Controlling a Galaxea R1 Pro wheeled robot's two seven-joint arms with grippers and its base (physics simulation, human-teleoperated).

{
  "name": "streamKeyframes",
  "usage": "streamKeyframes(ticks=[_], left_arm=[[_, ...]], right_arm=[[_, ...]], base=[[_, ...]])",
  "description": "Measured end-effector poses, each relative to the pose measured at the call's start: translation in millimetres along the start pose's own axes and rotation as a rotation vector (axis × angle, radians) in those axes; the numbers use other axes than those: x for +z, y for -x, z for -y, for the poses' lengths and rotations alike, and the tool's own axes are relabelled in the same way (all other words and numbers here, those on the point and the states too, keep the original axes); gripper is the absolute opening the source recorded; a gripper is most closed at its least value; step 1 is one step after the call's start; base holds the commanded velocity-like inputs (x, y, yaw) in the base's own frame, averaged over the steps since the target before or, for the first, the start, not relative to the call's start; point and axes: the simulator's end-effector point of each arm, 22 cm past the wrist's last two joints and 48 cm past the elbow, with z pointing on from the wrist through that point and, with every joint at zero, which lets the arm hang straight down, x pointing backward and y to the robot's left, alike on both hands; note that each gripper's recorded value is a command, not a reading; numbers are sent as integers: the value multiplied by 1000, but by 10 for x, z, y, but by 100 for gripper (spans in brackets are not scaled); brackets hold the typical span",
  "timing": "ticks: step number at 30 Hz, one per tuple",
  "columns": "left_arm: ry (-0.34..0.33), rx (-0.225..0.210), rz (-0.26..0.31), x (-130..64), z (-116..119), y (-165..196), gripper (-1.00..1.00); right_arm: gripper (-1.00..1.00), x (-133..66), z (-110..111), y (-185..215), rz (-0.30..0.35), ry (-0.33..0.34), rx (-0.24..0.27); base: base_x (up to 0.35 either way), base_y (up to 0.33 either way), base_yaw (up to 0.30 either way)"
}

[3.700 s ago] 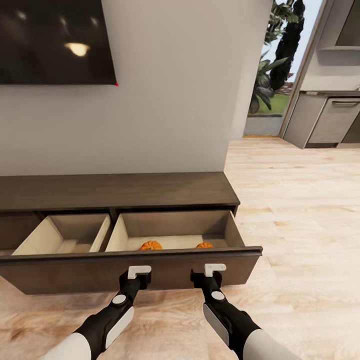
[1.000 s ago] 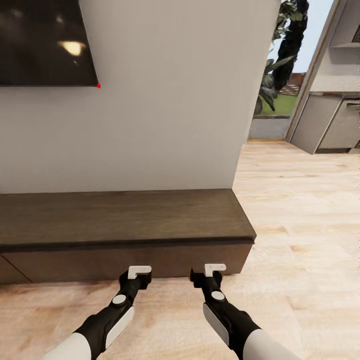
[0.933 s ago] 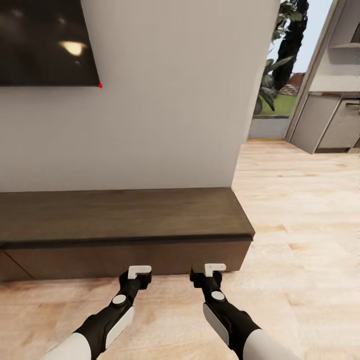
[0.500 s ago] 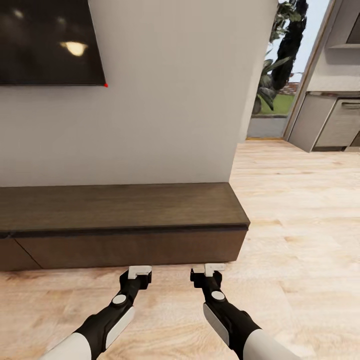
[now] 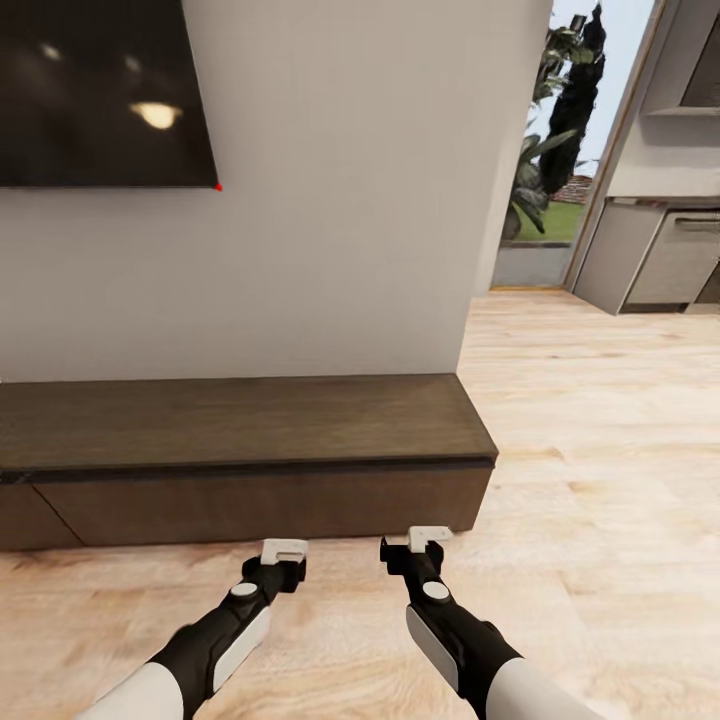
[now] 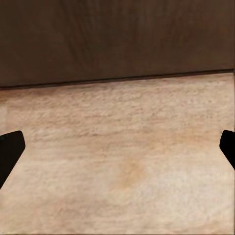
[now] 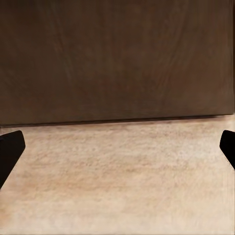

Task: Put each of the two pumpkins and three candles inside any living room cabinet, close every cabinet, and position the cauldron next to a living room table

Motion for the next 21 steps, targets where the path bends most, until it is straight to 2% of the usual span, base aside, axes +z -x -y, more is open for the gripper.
streamKeyframes(ticks=[7, 21], left_arm=[[-1, 5, -18, -72, -15, 45, 100], [1, 5, 35, -238, -38, 349, 100]], right_arm=[[100, -72, -60, 254, 44, 13, 5], [100, -239, -174, 659, 113, 44, 6]], base=[[-102, 0, 0], [-57, 0, 0]])
